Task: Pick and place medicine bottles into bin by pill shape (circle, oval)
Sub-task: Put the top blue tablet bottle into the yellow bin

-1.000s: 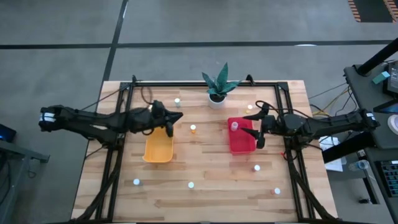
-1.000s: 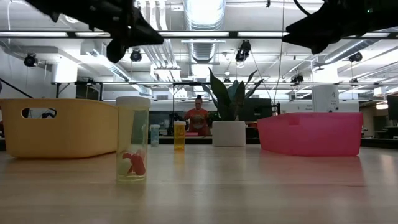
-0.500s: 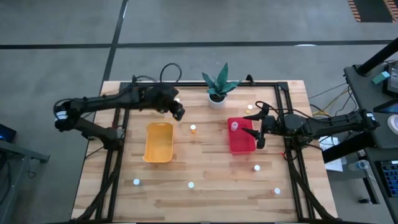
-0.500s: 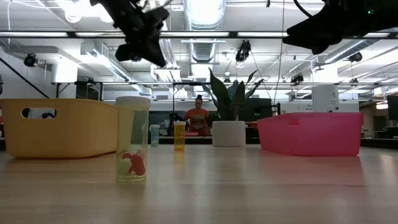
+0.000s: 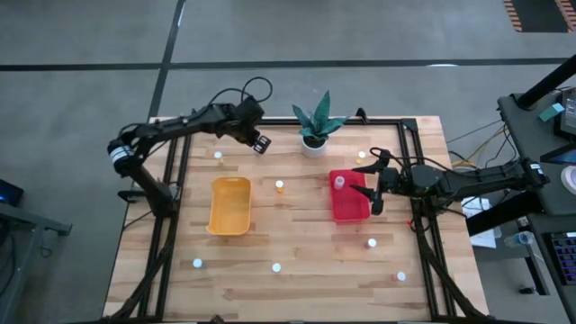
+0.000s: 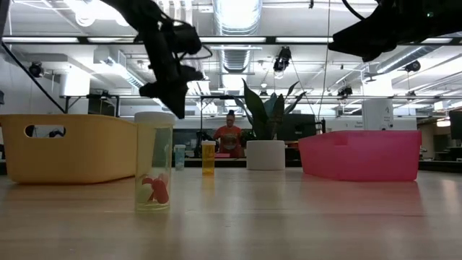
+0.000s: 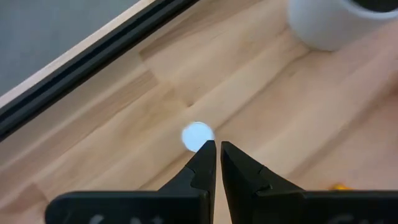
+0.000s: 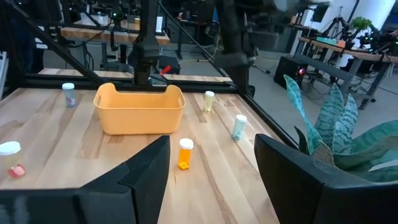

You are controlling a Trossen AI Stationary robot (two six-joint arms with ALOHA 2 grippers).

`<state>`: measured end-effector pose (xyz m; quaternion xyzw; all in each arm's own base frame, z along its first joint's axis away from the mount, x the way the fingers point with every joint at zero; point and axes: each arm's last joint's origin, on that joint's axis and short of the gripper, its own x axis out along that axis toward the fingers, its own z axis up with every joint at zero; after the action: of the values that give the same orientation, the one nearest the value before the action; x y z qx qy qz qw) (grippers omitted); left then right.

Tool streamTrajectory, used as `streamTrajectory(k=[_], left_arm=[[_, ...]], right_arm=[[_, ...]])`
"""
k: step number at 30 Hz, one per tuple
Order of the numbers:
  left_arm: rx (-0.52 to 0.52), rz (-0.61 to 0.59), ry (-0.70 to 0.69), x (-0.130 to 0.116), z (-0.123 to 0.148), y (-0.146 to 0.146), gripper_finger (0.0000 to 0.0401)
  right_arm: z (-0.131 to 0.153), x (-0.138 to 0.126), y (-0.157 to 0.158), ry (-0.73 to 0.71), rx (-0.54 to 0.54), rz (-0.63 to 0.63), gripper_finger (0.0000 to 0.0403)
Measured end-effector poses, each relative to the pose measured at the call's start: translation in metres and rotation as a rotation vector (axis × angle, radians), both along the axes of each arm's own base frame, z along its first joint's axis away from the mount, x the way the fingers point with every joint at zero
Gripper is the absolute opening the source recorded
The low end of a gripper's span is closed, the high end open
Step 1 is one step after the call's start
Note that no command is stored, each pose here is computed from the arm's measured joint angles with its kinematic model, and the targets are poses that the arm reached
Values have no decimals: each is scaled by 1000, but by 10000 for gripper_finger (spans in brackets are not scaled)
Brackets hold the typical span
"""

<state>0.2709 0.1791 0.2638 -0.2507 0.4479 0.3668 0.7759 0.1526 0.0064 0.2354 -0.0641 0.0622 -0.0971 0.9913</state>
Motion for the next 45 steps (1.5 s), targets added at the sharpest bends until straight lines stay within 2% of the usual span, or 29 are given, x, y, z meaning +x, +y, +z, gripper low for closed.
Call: streamTrajectory(k=[9, 12, 22, 27, 45], left_arm=[[-35, 42, 33, 5, -19, 13, 9], [-36, 40, 31, 6, -21, 13, 21], [-12, 45, -3, 8, -26, 15, 143], [-16, 50, 5, 9, -35, 16, 179], [-45, 83, 74, 15, -62, 21, 184]], right_arm=[[0, 0, 0, 1, -5, -16, 226], [0, 0, -1, 1, -5, -16, 226], [0, 0, -1, 2, -5, -16, 226], [0, 0, 0, 2, -5, -16, 226], [0, 0, 0, 7, -12, -15, 226]])
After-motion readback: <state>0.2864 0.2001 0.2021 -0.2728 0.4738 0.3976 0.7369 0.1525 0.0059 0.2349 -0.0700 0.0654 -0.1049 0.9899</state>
